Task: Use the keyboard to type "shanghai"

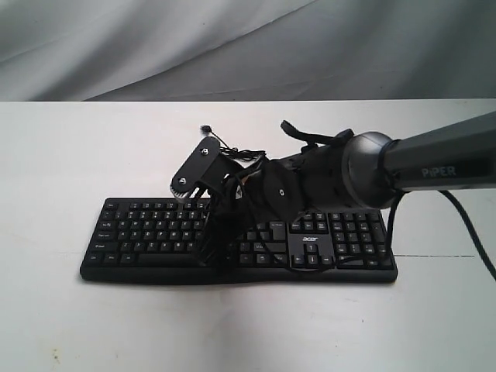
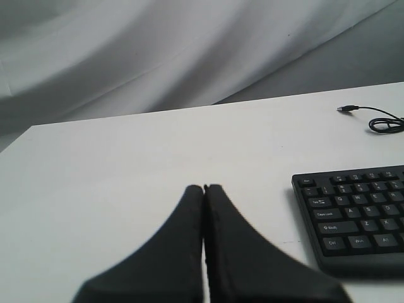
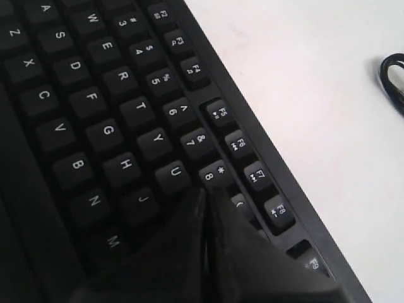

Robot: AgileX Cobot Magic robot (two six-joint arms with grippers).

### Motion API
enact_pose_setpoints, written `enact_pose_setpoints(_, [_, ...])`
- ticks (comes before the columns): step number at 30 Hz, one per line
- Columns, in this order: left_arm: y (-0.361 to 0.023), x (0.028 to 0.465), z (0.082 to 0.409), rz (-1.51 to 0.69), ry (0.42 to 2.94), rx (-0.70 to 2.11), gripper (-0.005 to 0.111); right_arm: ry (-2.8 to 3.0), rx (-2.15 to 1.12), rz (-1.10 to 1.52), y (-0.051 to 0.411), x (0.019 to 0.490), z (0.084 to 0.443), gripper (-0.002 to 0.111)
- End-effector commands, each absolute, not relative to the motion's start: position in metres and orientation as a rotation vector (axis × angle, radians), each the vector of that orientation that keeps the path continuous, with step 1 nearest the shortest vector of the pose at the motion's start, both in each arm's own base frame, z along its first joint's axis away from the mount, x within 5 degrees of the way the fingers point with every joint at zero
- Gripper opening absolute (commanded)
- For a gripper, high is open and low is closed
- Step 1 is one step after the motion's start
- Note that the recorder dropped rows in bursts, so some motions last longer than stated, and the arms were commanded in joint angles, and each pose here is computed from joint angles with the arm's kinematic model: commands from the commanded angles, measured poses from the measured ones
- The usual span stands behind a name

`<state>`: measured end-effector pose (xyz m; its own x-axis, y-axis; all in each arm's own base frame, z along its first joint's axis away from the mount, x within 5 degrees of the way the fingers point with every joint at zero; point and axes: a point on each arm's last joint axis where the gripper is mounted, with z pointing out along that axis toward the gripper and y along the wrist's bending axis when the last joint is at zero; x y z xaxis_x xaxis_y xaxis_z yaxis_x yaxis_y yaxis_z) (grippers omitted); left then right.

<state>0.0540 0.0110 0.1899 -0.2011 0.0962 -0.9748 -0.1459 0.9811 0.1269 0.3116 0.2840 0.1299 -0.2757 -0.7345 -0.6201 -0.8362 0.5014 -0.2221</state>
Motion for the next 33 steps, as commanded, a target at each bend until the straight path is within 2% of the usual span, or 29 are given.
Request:
enact_pose_setpoints(1, [0.010,0.054,0.189,0.208,1.750,-0.034,0.000,2.036,-1.249,0.189,0.285,0.314,0.131,0.000])
enact_pose_setpoints(23, [0.010,0.054,0.189,0.208,1.750,-0.034,0.000,2.018,-1.273,0.183,0.290,0.312,0.123,0.000])
enact_pose_setpoints(33, [0.010,0.054,0.189,0.208,1.750,-0.034,0.000,2.058,-1.304,0.178,0.290,0.310,0.107,0.000])
